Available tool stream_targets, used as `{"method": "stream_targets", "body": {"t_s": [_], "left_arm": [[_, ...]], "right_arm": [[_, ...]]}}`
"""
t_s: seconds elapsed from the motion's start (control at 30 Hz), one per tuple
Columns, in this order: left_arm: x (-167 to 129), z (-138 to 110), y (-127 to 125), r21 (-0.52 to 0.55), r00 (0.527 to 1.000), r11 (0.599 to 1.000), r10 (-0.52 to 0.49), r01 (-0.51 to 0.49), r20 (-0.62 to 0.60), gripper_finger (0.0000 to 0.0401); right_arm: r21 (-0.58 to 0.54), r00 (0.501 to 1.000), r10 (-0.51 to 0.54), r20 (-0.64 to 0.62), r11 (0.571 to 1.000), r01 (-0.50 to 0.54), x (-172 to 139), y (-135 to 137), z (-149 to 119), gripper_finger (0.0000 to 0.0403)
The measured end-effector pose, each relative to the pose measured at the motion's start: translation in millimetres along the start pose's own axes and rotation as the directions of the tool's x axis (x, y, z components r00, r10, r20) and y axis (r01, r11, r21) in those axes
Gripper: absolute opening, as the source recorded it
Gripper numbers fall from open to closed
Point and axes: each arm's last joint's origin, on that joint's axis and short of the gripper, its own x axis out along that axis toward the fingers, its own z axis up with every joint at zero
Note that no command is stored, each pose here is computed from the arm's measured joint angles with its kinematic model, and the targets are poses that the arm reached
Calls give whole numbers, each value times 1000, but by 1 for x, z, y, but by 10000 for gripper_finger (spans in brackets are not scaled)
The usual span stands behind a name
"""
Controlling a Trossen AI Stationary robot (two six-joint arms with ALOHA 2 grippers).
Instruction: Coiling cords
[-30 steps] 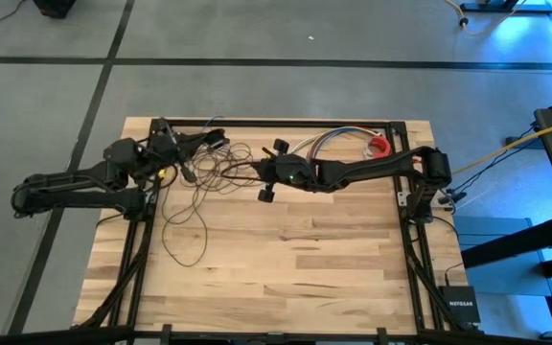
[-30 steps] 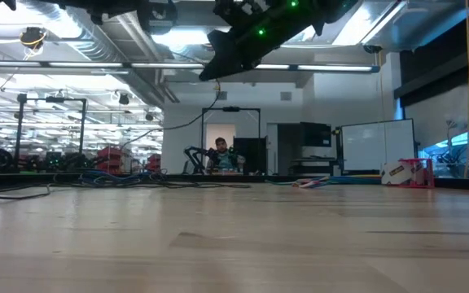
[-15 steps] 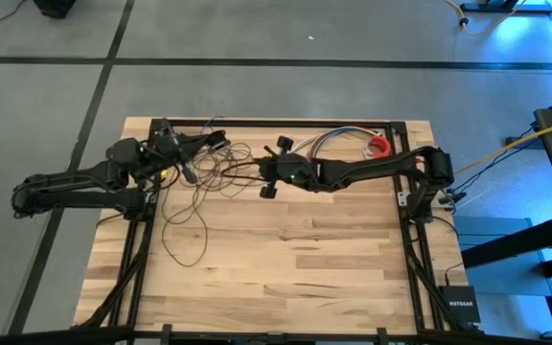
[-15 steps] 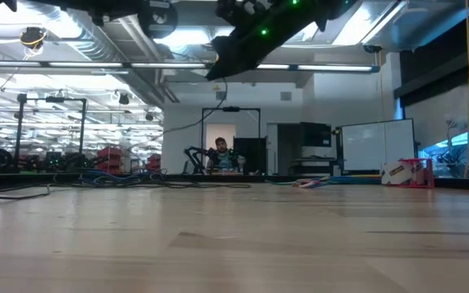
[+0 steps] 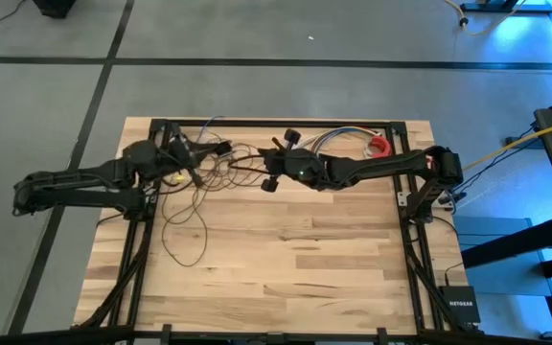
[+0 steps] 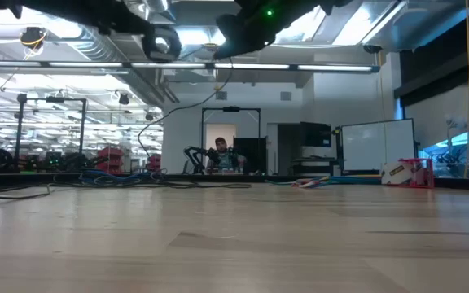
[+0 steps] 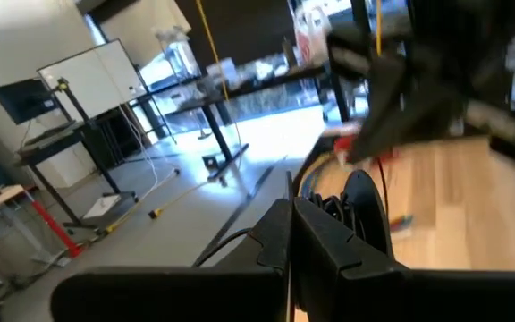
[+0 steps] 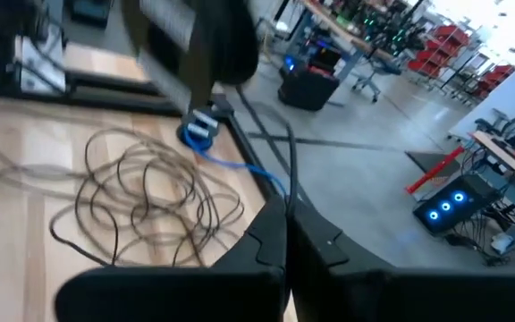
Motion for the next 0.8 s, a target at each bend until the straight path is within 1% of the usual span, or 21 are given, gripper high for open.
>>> {"method": "stream_targets", "body": {"t_s": [0.1,0.13,0.23,0.3,0.47,0.63,0.73,0.8], "left_arm": [[9,-5,-5,59,999,998,-14,16,-43,5],[12,-7,-6,79,998,997,-13,18,-56,5],[23,-9,-8,96,996,995,35,-28,-77,5],[29,-10,-8,87,995,995,60,-53,-75,5],[44,-14,-10,50,994,996,81,-78,-73,5],[57,-18,-15,37,994,996,88,-86,-62,5],[63,-21,-18,37,994,996,87,-85,-65,5],[67,-22,-20,23,994,996,89,-88,-64,5]], "right_arm": [[27,999,-14,41,1000,13,0,-3,4,3],[38,998,-5,63,999,2,0,-5,6,3],[78,992,34,123,996,-44,0,-6,11,3],[95,985,60,160,993,-76,-1,-5,14,3],[129,966,135,223,978,-166,-2,-3,18,3],[148,945,151,290,969,-201,4,1,19,3],[159,938,175,298,960,-230,10,7,15,3],[172,934,173,312,957,-235,13,9,14,3]]}}
